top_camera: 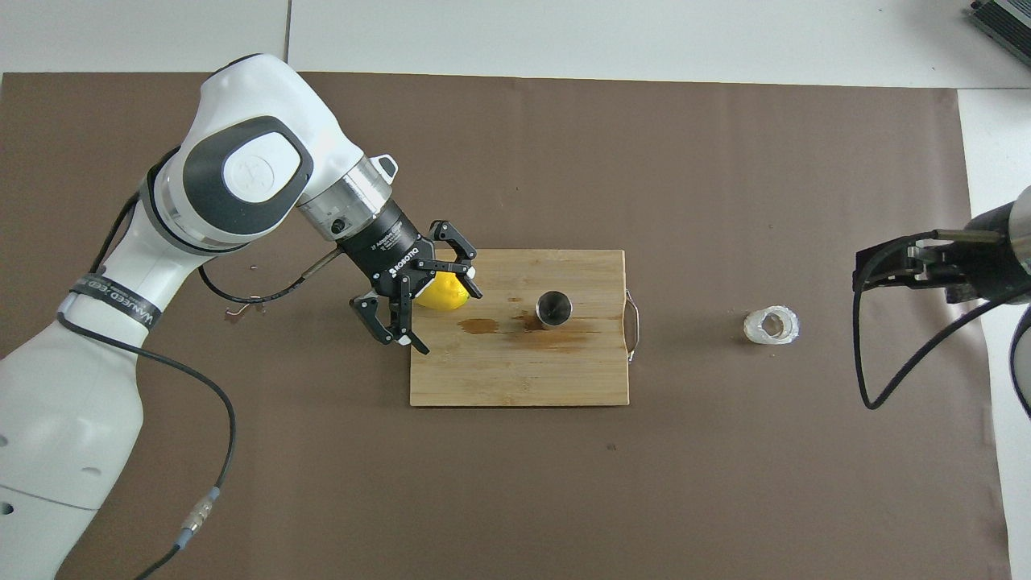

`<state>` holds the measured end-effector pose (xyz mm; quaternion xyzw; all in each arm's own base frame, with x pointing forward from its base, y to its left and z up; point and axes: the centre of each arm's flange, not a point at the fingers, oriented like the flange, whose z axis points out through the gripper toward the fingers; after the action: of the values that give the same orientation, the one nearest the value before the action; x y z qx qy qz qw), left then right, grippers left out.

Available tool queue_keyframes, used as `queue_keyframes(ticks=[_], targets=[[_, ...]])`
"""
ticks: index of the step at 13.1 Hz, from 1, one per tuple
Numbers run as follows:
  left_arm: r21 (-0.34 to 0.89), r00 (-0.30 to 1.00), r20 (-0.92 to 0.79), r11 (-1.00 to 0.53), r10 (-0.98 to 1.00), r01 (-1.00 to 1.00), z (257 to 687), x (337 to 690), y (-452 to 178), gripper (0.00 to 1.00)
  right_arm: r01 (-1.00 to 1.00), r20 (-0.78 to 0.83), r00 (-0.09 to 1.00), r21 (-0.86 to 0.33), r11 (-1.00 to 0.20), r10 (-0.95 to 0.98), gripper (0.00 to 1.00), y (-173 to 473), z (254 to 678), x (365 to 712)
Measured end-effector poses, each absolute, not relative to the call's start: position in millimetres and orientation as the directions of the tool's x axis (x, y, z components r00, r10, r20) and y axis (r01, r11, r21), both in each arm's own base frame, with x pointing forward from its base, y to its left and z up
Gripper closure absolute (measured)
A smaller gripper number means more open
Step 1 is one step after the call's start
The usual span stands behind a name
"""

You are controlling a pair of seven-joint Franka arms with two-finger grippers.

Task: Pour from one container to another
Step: 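Retract the left gripper while the right gripper opens toward the white cup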

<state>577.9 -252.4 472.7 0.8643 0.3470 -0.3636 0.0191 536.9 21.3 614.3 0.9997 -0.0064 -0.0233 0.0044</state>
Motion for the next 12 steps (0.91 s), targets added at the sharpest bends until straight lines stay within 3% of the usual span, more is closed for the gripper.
queue_keyframes(ticks=[3, 6, 12], targets=[[-0.200, 0.702, -0.479, -0.844, 0.528, 0.498, 500, 573, -229, 0.00, 0.130, -0.057, 0.990, 0.002, -0.992, 0.130, 0.00, 22, 610, 536], [-0.148, 0.817, -0.445, -0.930, 0.366, 0.337, 502, 583, -199, 0.00, 0.287, -0.070, 0.955, -0.011, -0.958, 0.287, 0.00, 21, 602, 532], [-0.118, 0.907, -0.386, -0.985, 0.165, 0.129, 501, 608, -127, 0.00, 0.675, -0.009, 0.737, -0.044, -0.736, 0.676, 0.00, 4, 572, 524]])
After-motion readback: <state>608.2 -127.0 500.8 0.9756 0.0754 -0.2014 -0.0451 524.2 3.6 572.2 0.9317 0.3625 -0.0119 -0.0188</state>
